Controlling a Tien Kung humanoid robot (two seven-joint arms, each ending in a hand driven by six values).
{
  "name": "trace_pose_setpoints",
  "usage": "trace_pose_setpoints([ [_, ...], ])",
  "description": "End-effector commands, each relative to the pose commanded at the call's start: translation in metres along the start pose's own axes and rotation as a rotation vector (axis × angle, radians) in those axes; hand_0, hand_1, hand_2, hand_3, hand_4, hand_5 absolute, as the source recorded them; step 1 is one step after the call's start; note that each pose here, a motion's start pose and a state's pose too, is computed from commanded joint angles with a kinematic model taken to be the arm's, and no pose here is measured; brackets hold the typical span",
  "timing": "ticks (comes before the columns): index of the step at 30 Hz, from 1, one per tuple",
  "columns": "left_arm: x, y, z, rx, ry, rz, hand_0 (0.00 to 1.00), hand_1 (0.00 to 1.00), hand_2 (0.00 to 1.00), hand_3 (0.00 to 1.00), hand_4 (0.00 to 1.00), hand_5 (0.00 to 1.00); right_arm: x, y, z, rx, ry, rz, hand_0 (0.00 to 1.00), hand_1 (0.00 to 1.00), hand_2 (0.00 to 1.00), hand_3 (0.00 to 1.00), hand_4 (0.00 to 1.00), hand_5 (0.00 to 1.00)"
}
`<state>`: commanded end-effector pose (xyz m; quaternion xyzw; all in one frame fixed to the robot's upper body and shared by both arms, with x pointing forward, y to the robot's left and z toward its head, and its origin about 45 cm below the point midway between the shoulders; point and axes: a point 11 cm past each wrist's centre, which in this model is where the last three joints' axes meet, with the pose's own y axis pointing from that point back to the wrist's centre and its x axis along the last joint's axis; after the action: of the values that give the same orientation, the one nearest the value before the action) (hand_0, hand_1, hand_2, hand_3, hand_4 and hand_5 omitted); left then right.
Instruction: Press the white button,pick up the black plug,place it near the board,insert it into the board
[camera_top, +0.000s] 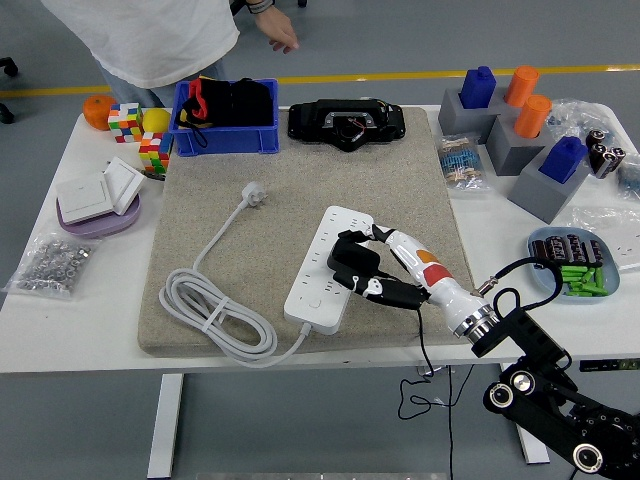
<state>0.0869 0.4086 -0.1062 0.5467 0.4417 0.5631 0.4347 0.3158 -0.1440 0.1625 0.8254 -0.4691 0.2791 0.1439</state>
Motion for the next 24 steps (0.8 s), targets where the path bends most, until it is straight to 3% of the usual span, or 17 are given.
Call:
trace_pose_setpoints([
  [8,0.000,0.000,0.001,-0.002,0.001,0.000,0.708,0.663,0.584,0.681,0.665,0.274,0.005,0.002,0.001,-0.006,0.006,0.017,0.897,0.799,0.736,0.756,0.998,0.826],
  [9,0.000,0.000,0.001,-0.002,0.000,0.000,0.707,0.663,0.584,0.681,0.664,0.274,0.006,0.002,0.002,-0.007,0.005,0.021,0.969,0.907,0.855,0.850,0.998,0.825],
  [14,0.000,0.000,0.000,-0.001,0.001,0.000,0.707,0.663,0.584,0.681,0.664,0.274,0.012,0.004,0.005,-0.027,-0.016,0.044,0.969,0.907,0.855,0.850,0.998,0.825],
  [15,0.000,0.000,0.000,-0.001,0.000,0.000,0.707,0.663,0.584,0.681,0.664,0.274,0.014,0.004,0.005,-0.033,-0.019,0.052,0.998,0.998,0.995,0.998,0.998,0.818],
  [24,-0.001,0.000,0.000,-0.001,-0.002,-0.002,0.707,0.663,0.584,0.680,0.664,0.275,0.043,0.009,0.008,-0.042,-0.003,0.146,0.998,0.998,0.998,0.998,0.998,0.819],
])
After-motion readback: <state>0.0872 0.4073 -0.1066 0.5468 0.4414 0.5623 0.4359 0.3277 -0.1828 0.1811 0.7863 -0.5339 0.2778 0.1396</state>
